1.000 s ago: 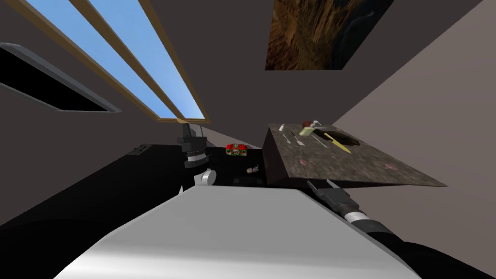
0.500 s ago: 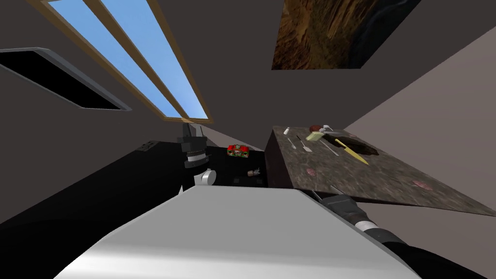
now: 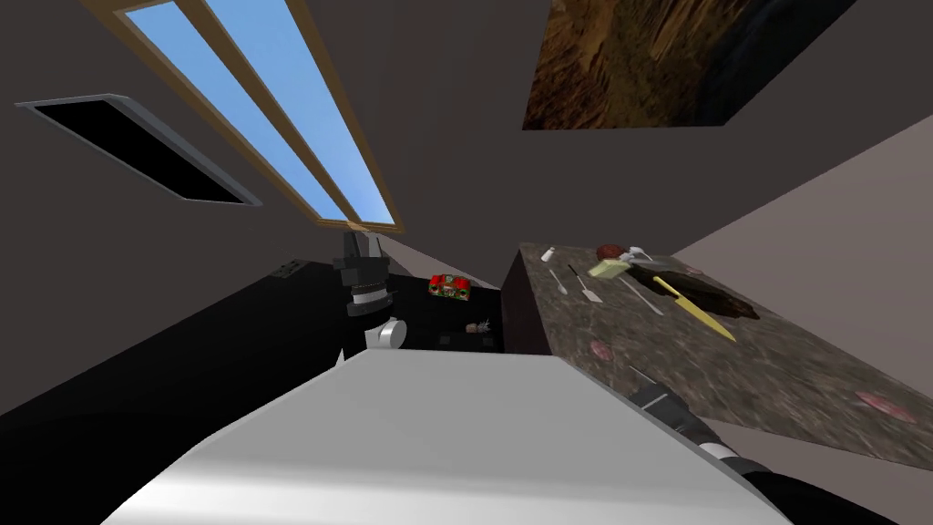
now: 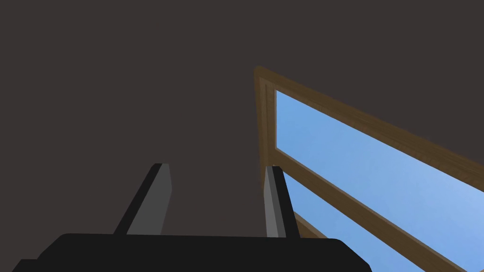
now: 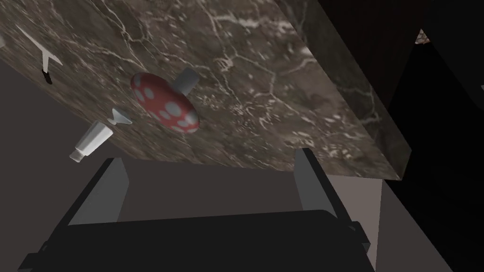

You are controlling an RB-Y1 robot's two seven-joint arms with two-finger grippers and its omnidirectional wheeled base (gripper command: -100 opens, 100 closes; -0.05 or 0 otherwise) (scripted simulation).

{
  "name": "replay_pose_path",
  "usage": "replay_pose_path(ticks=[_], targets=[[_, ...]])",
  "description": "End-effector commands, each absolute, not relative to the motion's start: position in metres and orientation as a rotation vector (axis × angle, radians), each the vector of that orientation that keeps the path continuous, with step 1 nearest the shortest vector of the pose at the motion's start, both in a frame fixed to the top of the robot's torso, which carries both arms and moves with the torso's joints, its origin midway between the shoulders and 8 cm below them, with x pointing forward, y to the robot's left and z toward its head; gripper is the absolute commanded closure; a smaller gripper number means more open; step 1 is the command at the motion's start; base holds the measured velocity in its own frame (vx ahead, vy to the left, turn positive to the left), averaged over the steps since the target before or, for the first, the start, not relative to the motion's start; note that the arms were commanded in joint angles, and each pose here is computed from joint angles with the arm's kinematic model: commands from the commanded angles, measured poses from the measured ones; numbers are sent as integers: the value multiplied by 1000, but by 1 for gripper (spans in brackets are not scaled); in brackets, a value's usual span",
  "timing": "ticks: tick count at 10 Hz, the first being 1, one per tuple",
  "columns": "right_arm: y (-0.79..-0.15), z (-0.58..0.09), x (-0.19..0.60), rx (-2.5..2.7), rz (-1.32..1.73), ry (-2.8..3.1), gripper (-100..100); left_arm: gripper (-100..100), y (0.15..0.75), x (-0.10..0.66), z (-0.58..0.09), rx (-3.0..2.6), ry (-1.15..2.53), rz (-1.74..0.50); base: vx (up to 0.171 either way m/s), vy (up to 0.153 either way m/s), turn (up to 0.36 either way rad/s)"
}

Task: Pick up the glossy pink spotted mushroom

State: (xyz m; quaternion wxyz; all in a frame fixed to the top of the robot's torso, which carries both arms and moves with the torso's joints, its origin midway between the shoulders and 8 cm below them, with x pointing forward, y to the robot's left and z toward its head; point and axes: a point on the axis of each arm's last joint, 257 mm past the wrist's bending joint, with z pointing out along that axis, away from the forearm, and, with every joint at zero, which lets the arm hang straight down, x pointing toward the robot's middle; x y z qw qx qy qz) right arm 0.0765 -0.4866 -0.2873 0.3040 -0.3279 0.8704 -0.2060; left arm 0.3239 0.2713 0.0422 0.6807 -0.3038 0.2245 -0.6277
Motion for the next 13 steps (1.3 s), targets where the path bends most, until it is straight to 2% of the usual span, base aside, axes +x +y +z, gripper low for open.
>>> replay_pose_path(ticks=[1,8,9,10,13], targets=[[-490,-292,59,-1000,-573,2328,-100,0,271,324,42,-682,504,-1409,133,-76,119],[-492,-309,12,-1358,-584,2347,-100,0,271,324,42,-682,504,-1409,111,-60,70],[-492,-309,11,-1367,-585,2345,0,0,271,324,42,-682,504,-1409,8,-7,1],[-497,-317,9,-1352,-589,2354,-100,0,271,324,42,-682,504,-1409,1,3,83],[-504,-330,7,-1332,-592,2369,-100,0,271,324,42,-682,504,-1409,5,9,63]])
